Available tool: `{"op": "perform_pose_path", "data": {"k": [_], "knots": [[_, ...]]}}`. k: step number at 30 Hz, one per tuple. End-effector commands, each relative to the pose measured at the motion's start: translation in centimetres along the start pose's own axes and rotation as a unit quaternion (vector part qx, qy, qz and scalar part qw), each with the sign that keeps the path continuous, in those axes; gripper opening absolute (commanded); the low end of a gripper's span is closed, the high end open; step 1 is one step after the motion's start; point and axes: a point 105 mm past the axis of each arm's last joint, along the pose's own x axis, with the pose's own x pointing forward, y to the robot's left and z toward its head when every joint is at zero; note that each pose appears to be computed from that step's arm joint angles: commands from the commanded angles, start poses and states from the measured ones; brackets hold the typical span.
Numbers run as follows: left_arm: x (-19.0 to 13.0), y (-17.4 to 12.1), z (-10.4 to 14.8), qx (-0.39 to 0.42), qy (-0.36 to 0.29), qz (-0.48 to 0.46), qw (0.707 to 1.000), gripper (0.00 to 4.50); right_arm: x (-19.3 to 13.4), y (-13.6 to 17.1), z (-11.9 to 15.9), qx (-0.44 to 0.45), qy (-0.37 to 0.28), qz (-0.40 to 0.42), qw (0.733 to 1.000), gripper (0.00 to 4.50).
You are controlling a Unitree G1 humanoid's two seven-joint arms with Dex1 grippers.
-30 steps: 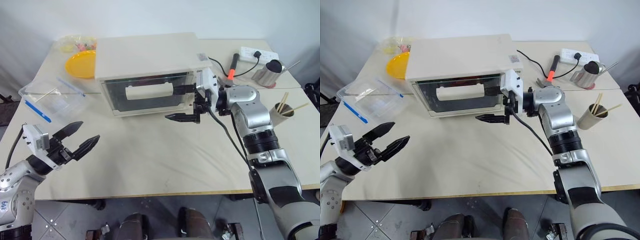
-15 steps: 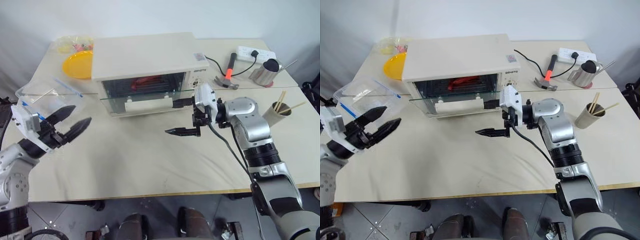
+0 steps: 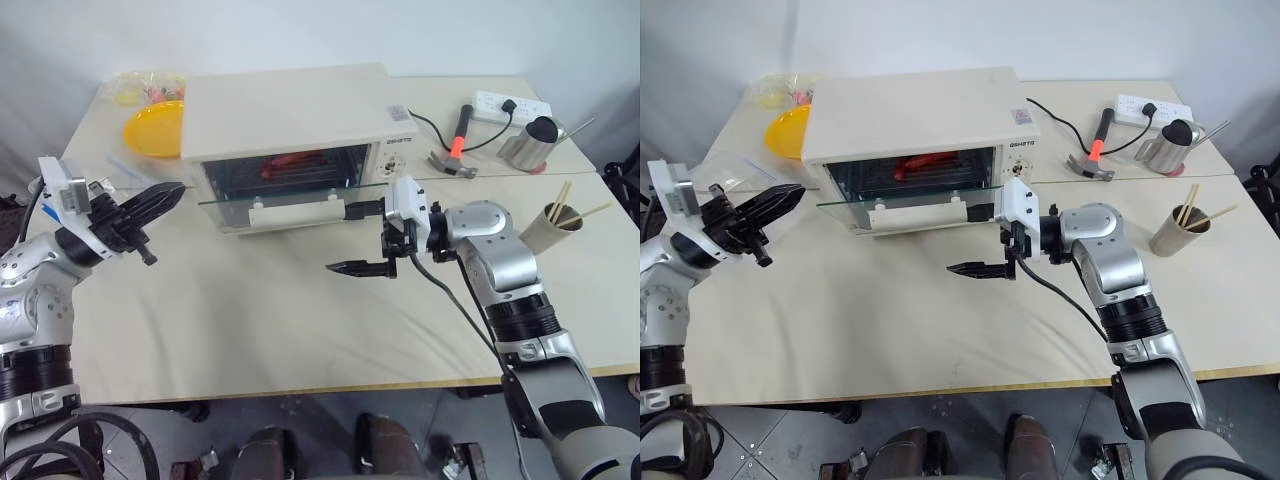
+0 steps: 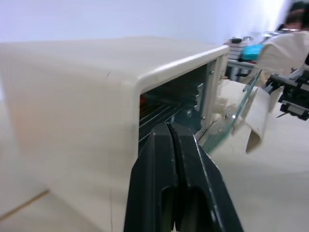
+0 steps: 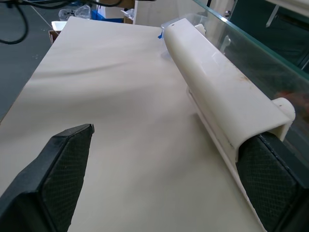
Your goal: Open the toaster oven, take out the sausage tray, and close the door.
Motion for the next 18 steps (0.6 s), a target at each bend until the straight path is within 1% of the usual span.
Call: {"op": "perform_pose_path", "data": {"k": [1,4,6,8,11,13,16,18], "knots": [[0.8,-0.2,-0.4,0.01,0.025,-0.03,0.999,0.12,0.0,0.7,1.7,-0.028,-0.017,0.008,0.999,4.5],[1.6,-0.5,-1.7,0.007,0.065,-0.055,0.996,0.12,-0.1,1.0,1.8,-0.026,-0.017,0.003,1.0,4.5],[2.1,-1.1,-2.5,-0.001,0.079,-0.08,0.994,0.12,-0.3,1.2,1.8,-0.022,-0.013,-0.003,1.0,4.5],[2.4,-1.4,-2.9,-0.005,0.086,-0.094,0.992,0.12,-0.6,1.5,1.7,-0.017,-0.006,-0.008,1.0,4.5],[3.0,-1.4,-3.1,-0.005,0.084,-0.099,0.992,0.12,-1.4,2.0,1.0,-0.003,0.02,-0.019,1.0,4.5],[3.1,-1.6,-3.2,-0.007,0.084,-0.107,0.991,0.12,-2.4,2.5,-0.3,0.005,0.065,-0.024,0.998,4.5],[3.2,-1.8,-3.4,-0.007,0.086,-0.114,0.99,0.12,-3.4,3.0,-1.4,0.008,0.105,-0.025,0.994,4.5],[3.3,-1.9,-3.7,-0.008,0.091,-0.121,0.988,0.12,-4.6,3.3,-2.7,0.023,0.151,-0.025,0.988,4.5]]}}
